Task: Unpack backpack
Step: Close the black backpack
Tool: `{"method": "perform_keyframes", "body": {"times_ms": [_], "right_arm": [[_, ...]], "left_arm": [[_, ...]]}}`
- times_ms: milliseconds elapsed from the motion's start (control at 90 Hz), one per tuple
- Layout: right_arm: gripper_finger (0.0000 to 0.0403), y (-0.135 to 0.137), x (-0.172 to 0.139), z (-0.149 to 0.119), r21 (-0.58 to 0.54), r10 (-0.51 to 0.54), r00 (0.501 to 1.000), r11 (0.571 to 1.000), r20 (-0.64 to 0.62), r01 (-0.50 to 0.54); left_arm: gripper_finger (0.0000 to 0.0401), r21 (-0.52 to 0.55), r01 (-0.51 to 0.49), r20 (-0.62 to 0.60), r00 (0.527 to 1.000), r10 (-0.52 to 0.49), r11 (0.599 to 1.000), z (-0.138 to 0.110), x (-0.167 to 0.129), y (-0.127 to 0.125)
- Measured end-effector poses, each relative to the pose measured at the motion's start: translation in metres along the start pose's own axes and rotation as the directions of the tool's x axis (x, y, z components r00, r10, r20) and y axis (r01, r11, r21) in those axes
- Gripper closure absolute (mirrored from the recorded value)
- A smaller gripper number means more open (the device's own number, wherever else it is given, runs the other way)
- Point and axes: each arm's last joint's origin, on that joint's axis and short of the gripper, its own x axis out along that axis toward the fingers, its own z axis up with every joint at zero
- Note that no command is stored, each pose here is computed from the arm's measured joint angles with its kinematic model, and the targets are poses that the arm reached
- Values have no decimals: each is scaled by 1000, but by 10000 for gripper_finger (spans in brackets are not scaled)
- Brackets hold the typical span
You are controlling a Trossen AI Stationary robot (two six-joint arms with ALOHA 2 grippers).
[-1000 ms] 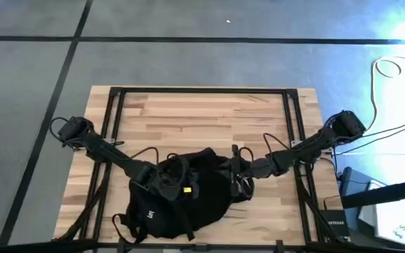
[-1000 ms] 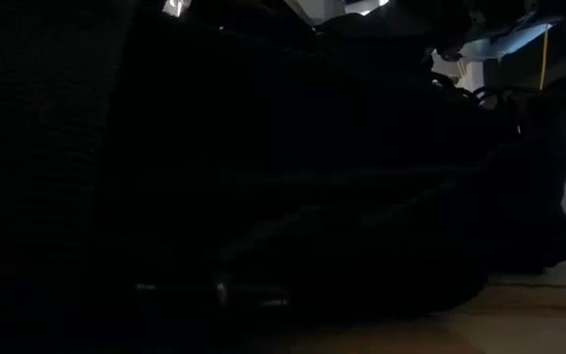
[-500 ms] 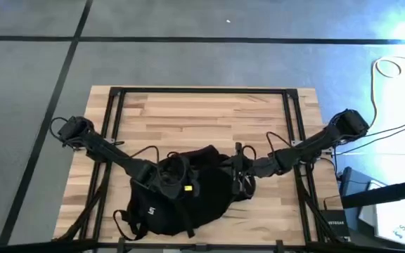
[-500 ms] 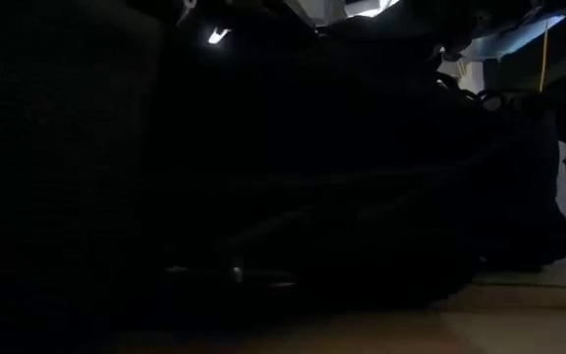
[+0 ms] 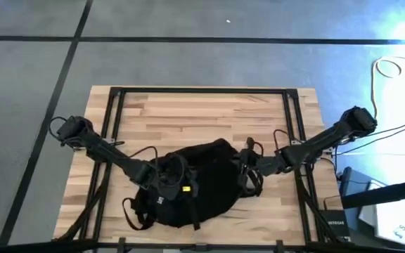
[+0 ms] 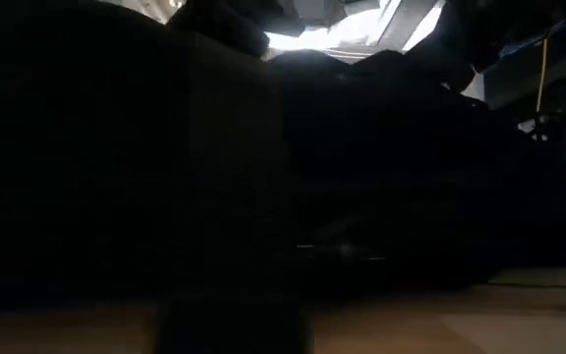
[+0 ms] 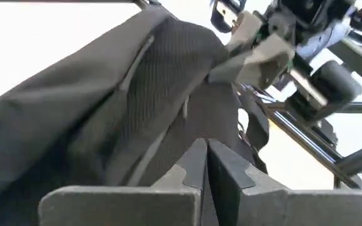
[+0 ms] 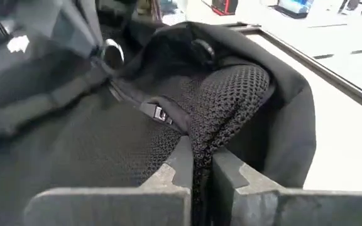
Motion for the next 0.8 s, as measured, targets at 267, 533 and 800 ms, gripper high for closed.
{"method": "perform_keyframes", "body": {"times_ms": [267, 533, 800], "right_arm": [[403, 0, -3, 5, 26, 40, 999, 999, 33, -41], [403, 2, -4, 9, 33, 82, 995, 996, 56, -84], [403, 3, -4, 10, 24, 107, 993, 994, 56, -108]], "left_arm": [[400, -112, 115, -107, 986, -127, 987, -6, 19, -3], [340, -153, 141, -70, 986, -153, 978, -7, 37, -2], [183, -192, 95, -35, 994, -104, 977, -4, 36, 0]]}}
